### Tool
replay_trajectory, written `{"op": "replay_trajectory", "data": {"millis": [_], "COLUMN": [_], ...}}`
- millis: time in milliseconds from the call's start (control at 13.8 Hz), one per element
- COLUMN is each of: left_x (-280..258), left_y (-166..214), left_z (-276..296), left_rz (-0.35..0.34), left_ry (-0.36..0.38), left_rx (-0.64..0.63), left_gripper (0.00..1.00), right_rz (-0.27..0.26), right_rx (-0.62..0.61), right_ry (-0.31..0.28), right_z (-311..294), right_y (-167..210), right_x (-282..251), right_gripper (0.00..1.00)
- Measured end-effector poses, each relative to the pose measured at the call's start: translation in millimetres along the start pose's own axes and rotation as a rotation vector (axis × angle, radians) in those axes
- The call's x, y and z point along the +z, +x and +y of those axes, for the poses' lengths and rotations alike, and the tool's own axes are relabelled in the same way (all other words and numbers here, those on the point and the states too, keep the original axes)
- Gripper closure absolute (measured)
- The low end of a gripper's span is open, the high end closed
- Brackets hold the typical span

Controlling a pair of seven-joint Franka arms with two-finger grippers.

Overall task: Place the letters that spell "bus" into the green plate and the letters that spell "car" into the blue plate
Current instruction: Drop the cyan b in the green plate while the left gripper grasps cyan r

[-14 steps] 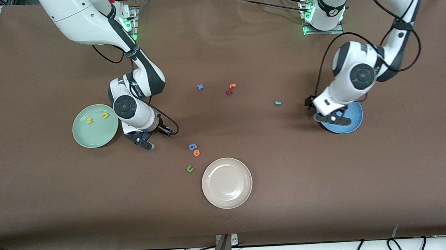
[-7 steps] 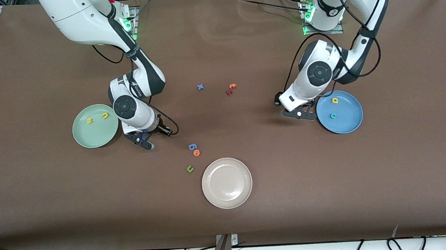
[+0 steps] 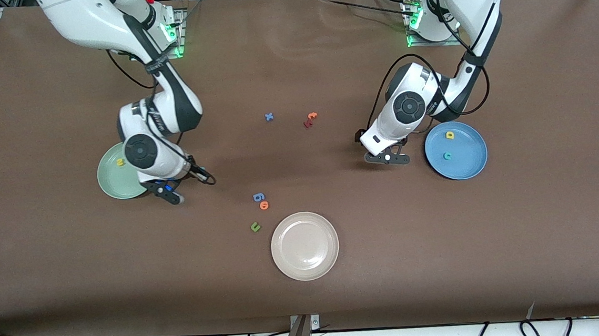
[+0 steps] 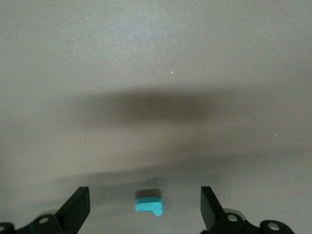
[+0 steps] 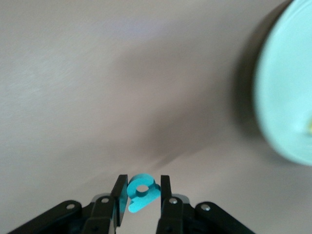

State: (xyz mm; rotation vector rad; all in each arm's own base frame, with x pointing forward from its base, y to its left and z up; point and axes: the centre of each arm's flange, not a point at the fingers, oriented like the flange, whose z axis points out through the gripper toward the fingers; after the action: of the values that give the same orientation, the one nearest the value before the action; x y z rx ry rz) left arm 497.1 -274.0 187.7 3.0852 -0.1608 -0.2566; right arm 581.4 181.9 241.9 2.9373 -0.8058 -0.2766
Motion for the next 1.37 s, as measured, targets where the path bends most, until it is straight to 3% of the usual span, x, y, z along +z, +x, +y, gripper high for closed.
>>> {"op": "replay_trajectory", "data": {"millis": [289,650,1084,1301,1373], "left_x": [12,19,29,24,23], "left_y": [-10,-23,-35,-34,-35], "left_z": [5,10,5,5,5], "left_rz": [-0.020,-0.010,0.017,0.026,0.028], "left_ry": [0.009,0.010,0.002,0.001,0.001], "left_rx": [-0.013,-0.017,-0.014,-0.015,-0.015], "left_gripper": [0.02,0.04,0.11,0.43,0.43], "right_rz": [-0.045,-0.108,-0.107,-0.105,-0.101], "right_rx": [-0.112,-0.217,-0.251,-0.253,-0.254], "right_ry": [-0.068,-0.097,-0.097,-0.095,-0.093], "right_z": [75,151,176,174,173], "right_y": [53,87,100,100,101], "right_x": [-9,21,63,62,60], "right_gripper": [0.69,0.69,0.69,0.42,0.31]}}
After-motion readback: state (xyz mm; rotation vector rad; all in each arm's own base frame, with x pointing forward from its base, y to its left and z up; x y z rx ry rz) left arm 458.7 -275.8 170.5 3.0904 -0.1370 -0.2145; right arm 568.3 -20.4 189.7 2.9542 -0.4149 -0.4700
